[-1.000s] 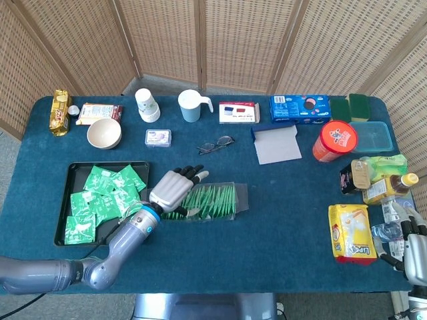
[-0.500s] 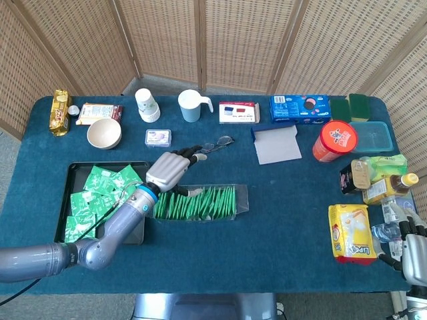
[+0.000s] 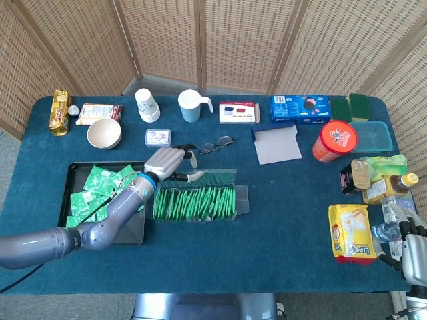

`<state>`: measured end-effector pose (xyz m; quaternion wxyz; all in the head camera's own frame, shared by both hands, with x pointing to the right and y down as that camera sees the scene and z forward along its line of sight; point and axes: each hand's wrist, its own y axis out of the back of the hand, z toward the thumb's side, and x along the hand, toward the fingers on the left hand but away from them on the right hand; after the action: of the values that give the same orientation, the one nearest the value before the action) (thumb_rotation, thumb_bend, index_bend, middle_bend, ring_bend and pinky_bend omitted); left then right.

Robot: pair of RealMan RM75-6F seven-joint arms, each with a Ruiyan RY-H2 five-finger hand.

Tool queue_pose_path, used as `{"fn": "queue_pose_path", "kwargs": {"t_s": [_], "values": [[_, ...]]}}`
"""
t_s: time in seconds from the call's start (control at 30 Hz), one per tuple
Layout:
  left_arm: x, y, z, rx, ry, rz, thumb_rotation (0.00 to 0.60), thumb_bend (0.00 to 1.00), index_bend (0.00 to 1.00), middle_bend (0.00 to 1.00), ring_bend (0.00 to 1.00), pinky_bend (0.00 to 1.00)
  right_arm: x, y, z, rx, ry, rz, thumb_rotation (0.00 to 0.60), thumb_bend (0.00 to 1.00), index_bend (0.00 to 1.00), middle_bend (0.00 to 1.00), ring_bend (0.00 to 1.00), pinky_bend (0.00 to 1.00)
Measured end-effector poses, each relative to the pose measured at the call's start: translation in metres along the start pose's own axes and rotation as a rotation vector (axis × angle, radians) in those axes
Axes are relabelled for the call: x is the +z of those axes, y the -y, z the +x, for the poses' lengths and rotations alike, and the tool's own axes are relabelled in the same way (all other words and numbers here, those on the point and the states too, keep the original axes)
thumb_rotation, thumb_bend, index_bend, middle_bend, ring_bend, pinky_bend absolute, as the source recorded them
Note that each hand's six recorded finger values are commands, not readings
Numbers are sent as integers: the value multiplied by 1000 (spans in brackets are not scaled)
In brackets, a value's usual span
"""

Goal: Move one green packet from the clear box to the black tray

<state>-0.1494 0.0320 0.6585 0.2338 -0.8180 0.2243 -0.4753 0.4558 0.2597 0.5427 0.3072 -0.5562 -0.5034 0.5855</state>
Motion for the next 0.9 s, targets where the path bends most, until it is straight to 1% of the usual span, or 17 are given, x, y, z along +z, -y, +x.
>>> {"fn": "queue_pose_path", "kwargs": {"t_s": [0.1, 0.3, 0.43, 0.53, 0.63, 0.7, 0.83, 0.9], "values": [[-1, 1, 4, -19, -8, -15, 125, 243, 461, 144, 153, 234, 0, 0, 0, -2, -1, 0, 509, 390, 113, 194, 122, 191], [0, 5, 12, -55, -16, -31, 116, 243, 462, 145, 154, 234, 0, -1, 0, -4, 4, 0, 511, 390, 110, 194, 122, 191], [-1, 8, 15, -65, -23, -34, 116, 243, 459, 146, 154, 234, -1, -1, 1, -4, 8, 1, 510, 390, 110, 194, 122, 191], [-3, 9, 17, -69, -34, -32, 115, 242, 410, 146, 154, 234, -2, -1, 0, -3, 10, 1, 509, 390, 110, 194, 122, 191], [-7, 9, 19, -70, -47, -29, 113, 241, 314, 145, 152, 234, -2, 0, 0, 0, 9, 1, 510, 390, 110, 194, 122, 191], [-8, 8, 21, -60, -52, -32, 111, 240, 274, 140, 147, 234, -1, 0, 0, 0, 9, 1, 509, 390, 109, 194, 122, 191], [-8, 1, 21, -22, -52, -23, 109, 239, 243, 118, 120, 234, -2, -1, -1, -3, 10, 1, 509, 390, 109, 194, 122, 191], [-9, -4, 21, 9, -49, -7, 101, 237, 229, 105, 103, 234, -1, 0, -1, -3, 9, 0, 510, 390, 109, 194, 122, 191]]}}
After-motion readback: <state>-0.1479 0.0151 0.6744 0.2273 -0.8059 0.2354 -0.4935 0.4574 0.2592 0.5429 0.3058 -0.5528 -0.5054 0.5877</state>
